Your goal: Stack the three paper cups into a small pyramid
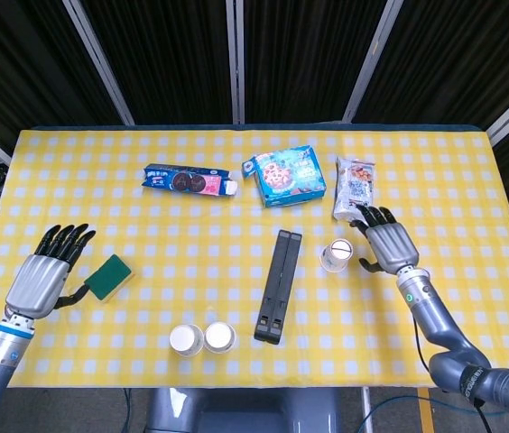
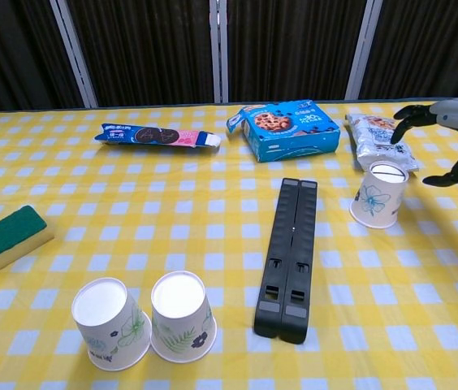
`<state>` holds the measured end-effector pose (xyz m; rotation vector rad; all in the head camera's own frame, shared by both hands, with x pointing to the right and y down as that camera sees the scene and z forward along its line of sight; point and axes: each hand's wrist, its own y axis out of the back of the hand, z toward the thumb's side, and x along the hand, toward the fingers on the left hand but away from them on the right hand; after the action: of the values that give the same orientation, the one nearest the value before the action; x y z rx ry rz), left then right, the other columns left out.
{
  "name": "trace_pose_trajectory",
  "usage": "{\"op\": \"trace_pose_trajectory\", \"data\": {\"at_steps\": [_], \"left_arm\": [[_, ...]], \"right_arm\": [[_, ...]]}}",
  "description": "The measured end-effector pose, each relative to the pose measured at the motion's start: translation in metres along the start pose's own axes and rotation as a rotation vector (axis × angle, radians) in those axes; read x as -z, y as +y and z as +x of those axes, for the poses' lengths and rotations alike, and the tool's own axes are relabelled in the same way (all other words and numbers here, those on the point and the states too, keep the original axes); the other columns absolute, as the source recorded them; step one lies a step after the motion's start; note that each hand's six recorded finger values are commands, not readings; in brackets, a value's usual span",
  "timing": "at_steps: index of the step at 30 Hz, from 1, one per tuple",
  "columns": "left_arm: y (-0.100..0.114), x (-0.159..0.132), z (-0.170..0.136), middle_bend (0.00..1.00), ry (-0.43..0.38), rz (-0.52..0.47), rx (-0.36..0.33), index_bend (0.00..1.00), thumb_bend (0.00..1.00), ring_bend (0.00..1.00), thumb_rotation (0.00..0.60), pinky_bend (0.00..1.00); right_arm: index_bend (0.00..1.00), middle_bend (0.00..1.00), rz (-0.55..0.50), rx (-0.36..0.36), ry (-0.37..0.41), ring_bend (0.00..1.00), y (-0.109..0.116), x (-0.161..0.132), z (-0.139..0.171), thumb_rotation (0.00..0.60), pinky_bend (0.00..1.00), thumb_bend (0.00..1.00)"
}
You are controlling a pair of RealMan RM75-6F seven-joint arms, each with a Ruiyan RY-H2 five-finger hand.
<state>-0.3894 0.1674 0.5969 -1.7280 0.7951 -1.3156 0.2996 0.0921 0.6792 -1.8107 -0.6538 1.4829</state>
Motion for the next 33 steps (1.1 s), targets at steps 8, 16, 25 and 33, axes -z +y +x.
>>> {"op": "trace_pose_trajectory", "data": {"at_steps": [8,16,25,33], "left_arm": [[-0.001,0.000,0.001,0.00,-0.003,-0.006,0.009,0.02,0.28,0.00,0.600,0.00],[-0.002,0.000,0.001,0.00,-0.004,-0.005,0.018,0.02,0.28,0.00,0.600,0.00],[-0.002,0.000,0.001,0.00,-0.004,-0.005,0.020,0.02,0.28,0.00,0.600,0.00],[-0.002,0.001,0.001,0.00,-0.001,-0.004,0.026,0.02,0.28,0.00,0.600,0.00]], "right_arm": [[0.26,0.00,0.017,-0.045,0.000,0.00,-0.007,-0.011,-0.002,0.600,0.00,0.22],[0.32,0.01,0.013,-0.053,0.007,0.00,-0.010,-0.017,-0.003,0.600,0.00,0.22],[0.47,0.11,0.002,-0.024,0.001,0.00,-0.012,-0.021,-0.009,0.600,0.01,0.22],[0.47,0.12,0.000,0.015,0.019,0.00,-0.002,-0.027,-0.003,0.600,0.01,0.23]]}}
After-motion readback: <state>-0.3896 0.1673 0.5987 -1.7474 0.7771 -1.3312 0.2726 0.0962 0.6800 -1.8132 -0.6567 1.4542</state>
